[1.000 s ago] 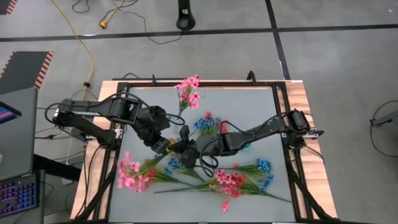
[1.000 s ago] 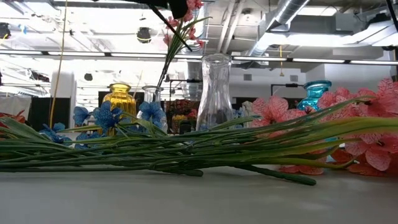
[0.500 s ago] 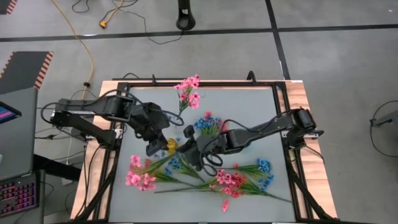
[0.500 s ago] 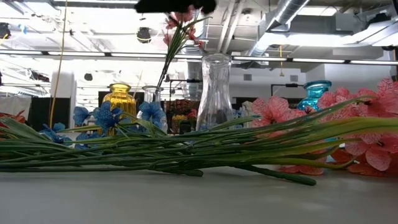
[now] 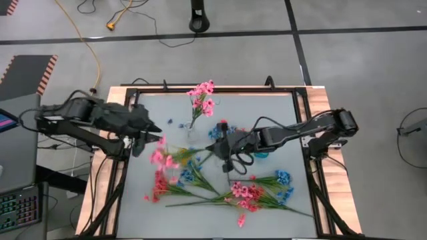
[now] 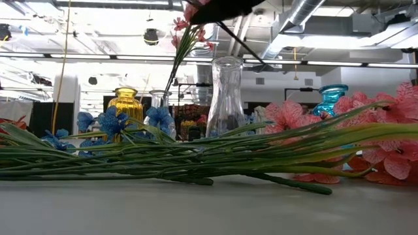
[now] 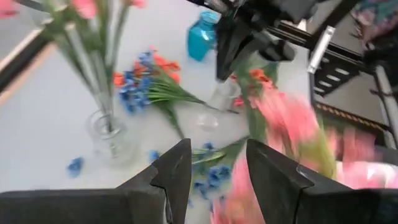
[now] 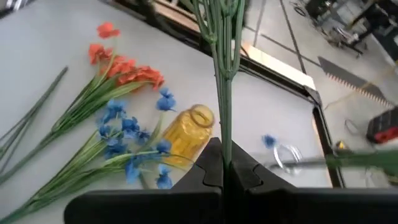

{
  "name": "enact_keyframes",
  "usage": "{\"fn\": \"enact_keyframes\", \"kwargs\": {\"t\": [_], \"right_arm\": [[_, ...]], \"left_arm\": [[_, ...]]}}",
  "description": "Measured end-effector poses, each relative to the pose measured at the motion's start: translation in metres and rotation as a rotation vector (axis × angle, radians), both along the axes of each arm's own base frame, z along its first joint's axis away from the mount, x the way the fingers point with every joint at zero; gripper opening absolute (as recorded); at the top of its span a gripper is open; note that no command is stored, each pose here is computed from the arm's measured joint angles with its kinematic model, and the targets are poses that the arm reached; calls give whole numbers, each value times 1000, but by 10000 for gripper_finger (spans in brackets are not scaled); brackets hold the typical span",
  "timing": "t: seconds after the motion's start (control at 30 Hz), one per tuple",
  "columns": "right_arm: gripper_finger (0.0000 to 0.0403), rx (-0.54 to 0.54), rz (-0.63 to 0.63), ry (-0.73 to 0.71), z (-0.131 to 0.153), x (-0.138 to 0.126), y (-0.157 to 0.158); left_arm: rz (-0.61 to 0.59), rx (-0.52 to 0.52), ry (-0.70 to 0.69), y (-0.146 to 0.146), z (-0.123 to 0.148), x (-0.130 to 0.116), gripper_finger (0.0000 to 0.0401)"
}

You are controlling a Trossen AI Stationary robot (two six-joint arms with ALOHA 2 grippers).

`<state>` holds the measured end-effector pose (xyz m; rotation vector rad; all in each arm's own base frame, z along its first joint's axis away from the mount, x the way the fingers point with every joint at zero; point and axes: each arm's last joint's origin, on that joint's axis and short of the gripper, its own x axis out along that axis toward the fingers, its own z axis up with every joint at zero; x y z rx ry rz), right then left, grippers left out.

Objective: Sort flowers into vase by color
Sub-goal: Put the top pink flowers into the top transparent vase

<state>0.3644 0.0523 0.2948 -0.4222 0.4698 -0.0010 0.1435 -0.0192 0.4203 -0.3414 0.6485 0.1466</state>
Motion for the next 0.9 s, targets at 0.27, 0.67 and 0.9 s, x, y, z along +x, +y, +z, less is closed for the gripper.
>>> {"fn": "enact_keyframes", "kwargs": {"t": [0.27,0.67,0.9], "right_arm": [[25,138,-75,-189,-3,-12,-14],[24,325,-102,-447,-15,18,-12],[22,366,-92,-556,-27,32,-11]], "left_arm": [[96,33,-66,4,-45,-28,141],[13,139,-319,-1,-115,-5,141],[-11,250,-621,-6,-123,22,141]]}}
